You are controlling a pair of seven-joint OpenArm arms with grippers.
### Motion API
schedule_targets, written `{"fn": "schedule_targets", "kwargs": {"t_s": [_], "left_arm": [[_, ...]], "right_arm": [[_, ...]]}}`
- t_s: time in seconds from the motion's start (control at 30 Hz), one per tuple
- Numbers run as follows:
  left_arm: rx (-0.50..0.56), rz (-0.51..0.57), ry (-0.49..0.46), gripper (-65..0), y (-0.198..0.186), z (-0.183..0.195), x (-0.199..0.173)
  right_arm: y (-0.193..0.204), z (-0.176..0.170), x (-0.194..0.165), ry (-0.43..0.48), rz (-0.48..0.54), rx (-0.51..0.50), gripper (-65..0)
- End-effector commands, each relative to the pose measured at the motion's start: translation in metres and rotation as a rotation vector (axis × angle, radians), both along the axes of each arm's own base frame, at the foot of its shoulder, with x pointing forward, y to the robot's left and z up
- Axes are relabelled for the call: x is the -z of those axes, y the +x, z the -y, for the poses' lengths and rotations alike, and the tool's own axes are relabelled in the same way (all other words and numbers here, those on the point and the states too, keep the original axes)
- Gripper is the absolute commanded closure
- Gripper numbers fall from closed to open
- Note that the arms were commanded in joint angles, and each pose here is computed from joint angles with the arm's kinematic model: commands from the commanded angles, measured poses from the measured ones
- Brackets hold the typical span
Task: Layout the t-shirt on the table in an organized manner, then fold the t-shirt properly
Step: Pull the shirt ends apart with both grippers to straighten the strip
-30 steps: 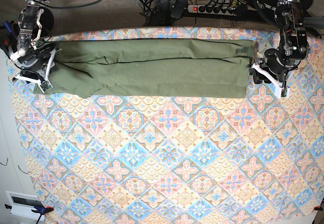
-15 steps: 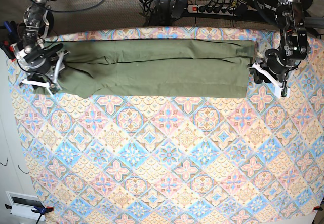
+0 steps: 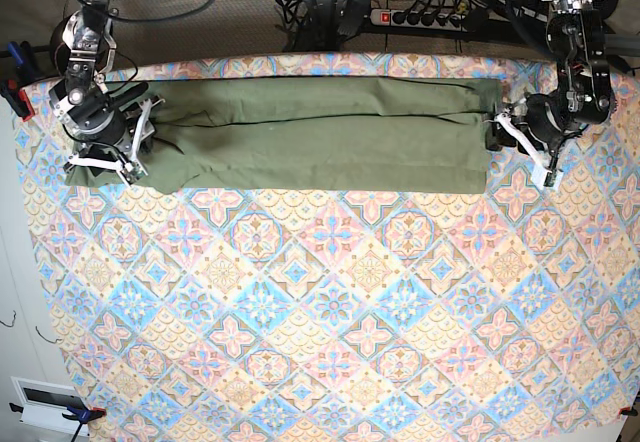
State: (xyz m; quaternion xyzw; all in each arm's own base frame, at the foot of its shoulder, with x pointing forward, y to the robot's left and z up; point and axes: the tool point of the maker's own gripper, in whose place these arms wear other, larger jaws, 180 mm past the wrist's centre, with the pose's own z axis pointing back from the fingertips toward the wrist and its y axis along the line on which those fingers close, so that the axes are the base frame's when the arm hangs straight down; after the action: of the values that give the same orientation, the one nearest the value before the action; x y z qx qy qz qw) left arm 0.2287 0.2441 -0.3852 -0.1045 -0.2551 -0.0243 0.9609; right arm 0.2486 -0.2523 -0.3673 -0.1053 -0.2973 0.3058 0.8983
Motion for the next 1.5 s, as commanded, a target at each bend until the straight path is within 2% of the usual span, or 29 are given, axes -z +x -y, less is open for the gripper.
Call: {"fn": "schedule_targets", "kwargs": {"t_s": [0.0, 0.13, 0.43, 0.57, 0.83, 0.9, 1.07, 1.2, 1.3, 1.37, 1.47], "left_arm": [[-0.011, 0.008, -0.015, -37.6, 0.003, -0.005, -0.003], [-0.058, -0.036, -0.118, -37.6, -0.004, -0.001, 0.012], [-0.101, -0.061, -0.174, -37.5, 0.0, 0.004, 0.026], [-0.117, -0.075, -0.221, -37.5, -0.001, 0.018, 0.034], [-0.024, -0.122, -0.267, -36.6, -0.008, 0.061, 0.046], [-0.007, -0.131, -0.273, -32.6, -0.01, 0.068, 0.048], [-0.015, -0.116, -0.33, -16.1, -0.007, 0.074, 0.042], [-0.002, -0.073, -0.336, -14.9, 0.008, 0.072, 0.032], [-0.056, -0.035, -0.312, -14.6, 0.016, 0.048, 0.023], [-0.092, -0.012, -0.299, -11.0, 0.019, 0.032, 0.018], [-0.152, 0.025, -0.283, -0.4, 0.024, 0.01, 0.01]], "right_arm": [[0.007, 0.003, -0.011, -0.011, 0.04, -0.005, -27.0], [0.007, 0.003, -0.011, -0.011, 0.04, -0.005, -27.0], [0.007, 0.003, -0.011, -0.01, 0.039, -0.007, -27.0], [0.007, 0.003, -0.011, -0.01, 0.039, -0.007, -27.0], [0.008, 0.003, -0.011, -0.01, 0.04, -0.007, -27.0], [0.008, 0.002, -0.012, -0.011, 0.042, -0.008, -27.0], [0.008, 0.002, -0.012, -0.011, 0.042, -0.008, -27.0], [0.008, 0.002, -0.012, -0.011, 0.043, -0.009, -27.0], [0.008, 0.002, -0.013, -0.011, 0.045, -0.009, -27.0], [0.007, 0.002, -0.012, -0.011, 0.04, -0.009, -27.0], [0.007, 0.002, -0.012, -0.011, 0.04, -0.009, -27.0]]}}
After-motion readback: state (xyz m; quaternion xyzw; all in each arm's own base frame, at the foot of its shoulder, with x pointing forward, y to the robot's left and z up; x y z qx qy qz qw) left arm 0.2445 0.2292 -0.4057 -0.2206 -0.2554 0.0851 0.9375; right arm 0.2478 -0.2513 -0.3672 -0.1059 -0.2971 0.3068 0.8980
